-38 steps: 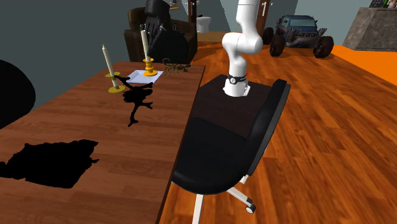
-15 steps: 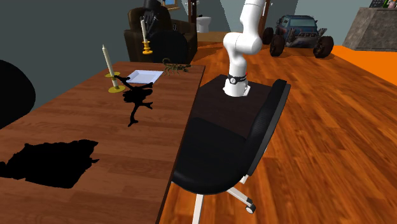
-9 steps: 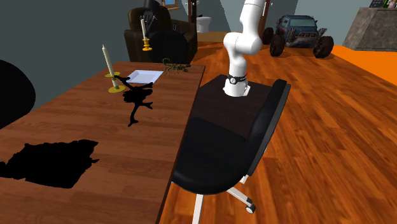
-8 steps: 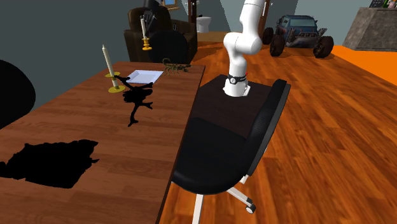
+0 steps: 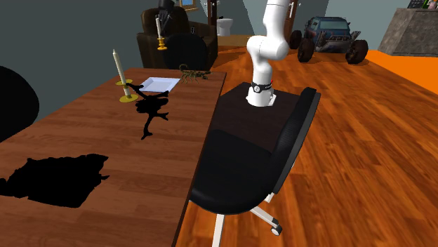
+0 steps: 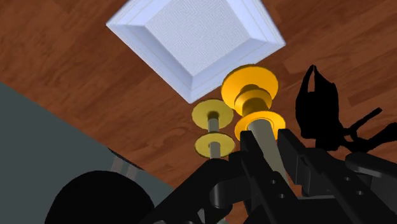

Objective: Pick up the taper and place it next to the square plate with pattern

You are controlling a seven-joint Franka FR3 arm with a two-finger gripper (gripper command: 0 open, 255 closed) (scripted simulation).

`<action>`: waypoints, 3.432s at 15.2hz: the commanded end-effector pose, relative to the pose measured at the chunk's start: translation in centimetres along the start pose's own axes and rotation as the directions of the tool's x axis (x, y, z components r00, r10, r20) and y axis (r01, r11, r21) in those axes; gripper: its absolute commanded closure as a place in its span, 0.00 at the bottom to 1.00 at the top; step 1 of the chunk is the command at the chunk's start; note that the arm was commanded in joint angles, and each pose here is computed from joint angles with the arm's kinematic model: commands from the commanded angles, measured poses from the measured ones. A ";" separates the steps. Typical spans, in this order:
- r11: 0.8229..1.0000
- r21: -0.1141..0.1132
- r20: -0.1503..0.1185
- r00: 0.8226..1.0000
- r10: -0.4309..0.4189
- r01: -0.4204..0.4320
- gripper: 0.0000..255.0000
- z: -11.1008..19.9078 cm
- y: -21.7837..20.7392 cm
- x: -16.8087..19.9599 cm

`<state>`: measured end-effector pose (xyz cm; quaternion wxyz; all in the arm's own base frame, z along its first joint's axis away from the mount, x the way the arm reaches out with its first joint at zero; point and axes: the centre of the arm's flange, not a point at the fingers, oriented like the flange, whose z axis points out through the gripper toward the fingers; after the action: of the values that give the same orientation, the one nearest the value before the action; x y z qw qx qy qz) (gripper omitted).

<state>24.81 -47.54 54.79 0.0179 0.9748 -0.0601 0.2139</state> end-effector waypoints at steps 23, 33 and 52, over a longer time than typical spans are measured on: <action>1.000 0.000 0.000 1.000 -0.002 0.002 1.00 -1.8 19.8 -12.5; 1.000 0.000 0.000 1.000 -0.002 0.002 1.00 3.0 19.7 -14.7; 1.000 0.000 0.000 1.000 -0.002 0.002 1.00 12.1 19.6 -18.9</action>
<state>10.44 -65.68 36.59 0.0181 0.9749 -0.0589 0.2139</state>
